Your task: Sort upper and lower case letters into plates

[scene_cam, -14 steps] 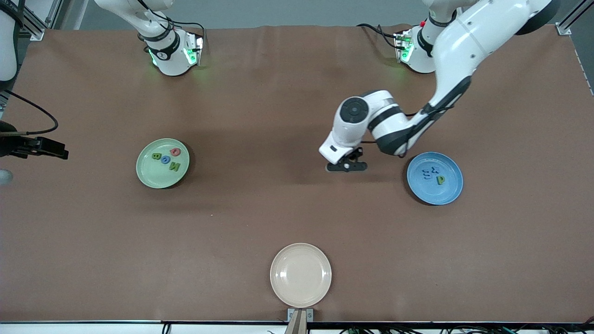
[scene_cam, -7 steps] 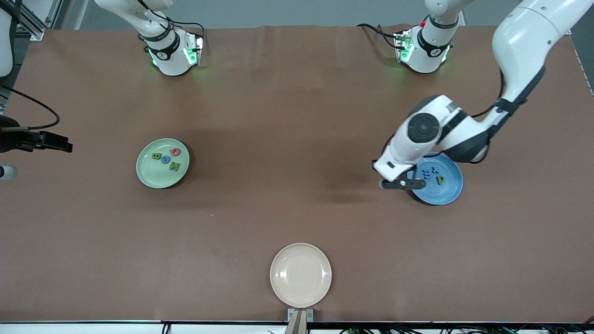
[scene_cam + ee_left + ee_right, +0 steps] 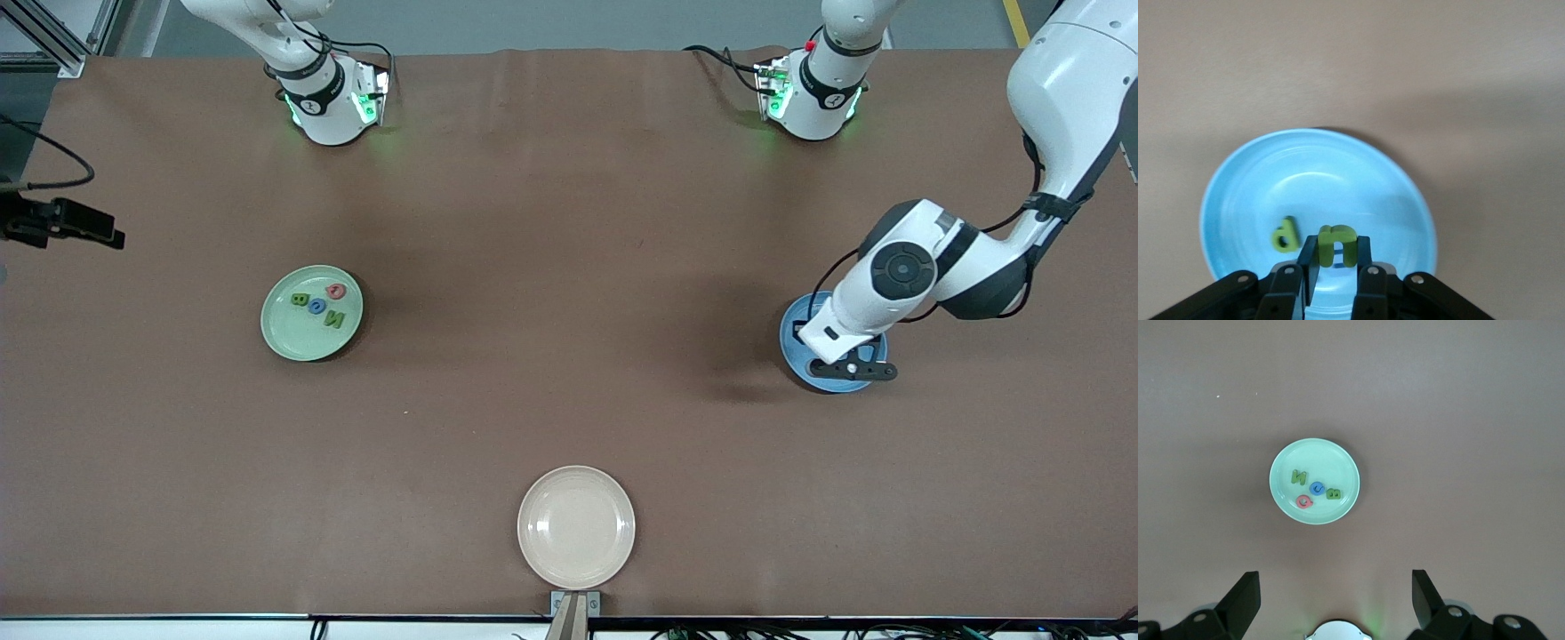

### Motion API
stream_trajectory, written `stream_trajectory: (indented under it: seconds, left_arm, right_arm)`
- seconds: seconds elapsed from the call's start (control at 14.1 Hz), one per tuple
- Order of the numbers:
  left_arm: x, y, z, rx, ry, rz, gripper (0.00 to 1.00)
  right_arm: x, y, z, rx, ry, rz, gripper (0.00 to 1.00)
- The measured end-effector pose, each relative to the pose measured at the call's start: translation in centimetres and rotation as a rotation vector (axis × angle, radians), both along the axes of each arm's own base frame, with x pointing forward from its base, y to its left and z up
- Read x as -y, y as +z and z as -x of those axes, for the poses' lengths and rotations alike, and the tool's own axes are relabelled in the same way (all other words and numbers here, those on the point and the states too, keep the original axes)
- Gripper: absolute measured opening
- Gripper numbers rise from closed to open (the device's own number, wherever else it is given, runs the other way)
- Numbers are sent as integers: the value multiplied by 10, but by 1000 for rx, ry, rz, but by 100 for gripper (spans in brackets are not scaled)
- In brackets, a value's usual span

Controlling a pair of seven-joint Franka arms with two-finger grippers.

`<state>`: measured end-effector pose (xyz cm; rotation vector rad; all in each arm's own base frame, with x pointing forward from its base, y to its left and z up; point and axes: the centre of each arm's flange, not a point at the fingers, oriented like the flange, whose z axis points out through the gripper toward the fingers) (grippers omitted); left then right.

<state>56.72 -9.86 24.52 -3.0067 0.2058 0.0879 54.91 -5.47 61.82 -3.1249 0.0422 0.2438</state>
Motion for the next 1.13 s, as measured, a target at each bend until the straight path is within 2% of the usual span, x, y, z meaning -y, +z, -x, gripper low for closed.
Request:
stream_trajectory:
  seconds: [0.21,0.42,1.13]
  left_arm:
    - [-25,-18,-1,-14,-16,-6,26]
    - [-29,-36,1,-26,-22,4,26]
    - [-29,-57,3,-32,-39,16,26]
  right_arm:
    - [-1,25,26,11,2,-6,100]
    - [-8,43,41,31,15,-8,100]
    - [-11,74,56,92,35,-8,100]
